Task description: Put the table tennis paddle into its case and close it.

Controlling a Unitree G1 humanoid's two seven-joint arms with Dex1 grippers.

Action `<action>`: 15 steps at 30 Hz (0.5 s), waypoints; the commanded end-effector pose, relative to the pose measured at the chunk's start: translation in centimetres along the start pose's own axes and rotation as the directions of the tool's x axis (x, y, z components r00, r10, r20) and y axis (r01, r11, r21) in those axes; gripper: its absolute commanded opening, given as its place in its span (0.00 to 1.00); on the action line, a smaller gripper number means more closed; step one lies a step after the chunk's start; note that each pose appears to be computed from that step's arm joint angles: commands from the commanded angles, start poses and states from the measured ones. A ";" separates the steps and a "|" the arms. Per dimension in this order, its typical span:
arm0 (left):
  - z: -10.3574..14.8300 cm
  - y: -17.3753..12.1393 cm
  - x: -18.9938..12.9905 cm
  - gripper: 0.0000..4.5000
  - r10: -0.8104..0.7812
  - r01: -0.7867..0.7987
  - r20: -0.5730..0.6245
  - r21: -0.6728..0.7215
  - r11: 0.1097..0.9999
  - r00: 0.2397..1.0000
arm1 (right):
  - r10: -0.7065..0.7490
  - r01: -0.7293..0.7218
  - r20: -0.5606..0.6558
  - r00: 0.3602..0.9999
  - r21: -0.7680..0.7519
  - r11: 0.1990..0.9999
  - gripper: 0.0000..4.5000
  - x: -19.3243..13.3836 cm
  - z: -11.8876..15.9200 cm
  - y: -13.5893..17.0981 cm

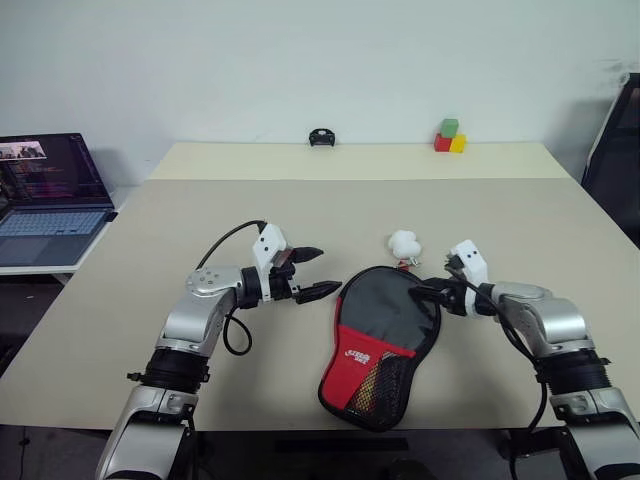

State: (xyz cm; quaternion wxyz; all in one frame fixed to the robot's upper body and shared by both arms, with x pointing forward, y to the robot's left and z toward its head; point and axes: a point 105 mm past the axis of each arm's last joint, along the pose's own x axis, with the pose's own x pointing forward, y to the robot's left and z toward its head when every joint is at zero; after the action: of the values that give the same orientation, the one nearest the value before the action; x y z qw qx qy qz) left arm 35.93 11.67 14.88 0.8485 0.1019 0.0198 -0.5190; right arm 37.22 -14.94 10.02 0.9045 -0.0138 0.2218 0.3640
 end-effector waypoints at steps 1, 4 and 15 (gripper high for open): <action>1.6 1.0 -0.6 1.00 0.025 -0.027 0.030 0.052 0.998 0.999 | 0.078 -0.078 -0.001 0.997 -0.032 0.996 0.46 1.5 0.5 1.4; 1.7 1.1 -0.7 1.00 0.028 -0.030 0.029 0.059 0.998 0.999 | 0.107 -0.107 -0.018 0.994 -0.053 0.993 0.46 2.4 0.4 2.0; 1.6 0.8 -0.8 1.00 0.028 -0.029 0.023 0.057 0.998 0.999 | 0.242 -0.241 -0.003 0.970 -0.105 0.965 0.46 4.5 1.4 5.2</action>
State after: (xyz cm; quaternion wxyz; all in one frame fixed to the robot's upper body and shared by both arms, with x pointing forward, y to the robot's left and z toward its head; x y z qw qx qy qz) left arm 36.24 12.30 15.13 0.8530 0.1067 0.0216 -0.5104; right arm 38.09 -10.69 9.77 0.8791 -0.0290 0.2076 0.4280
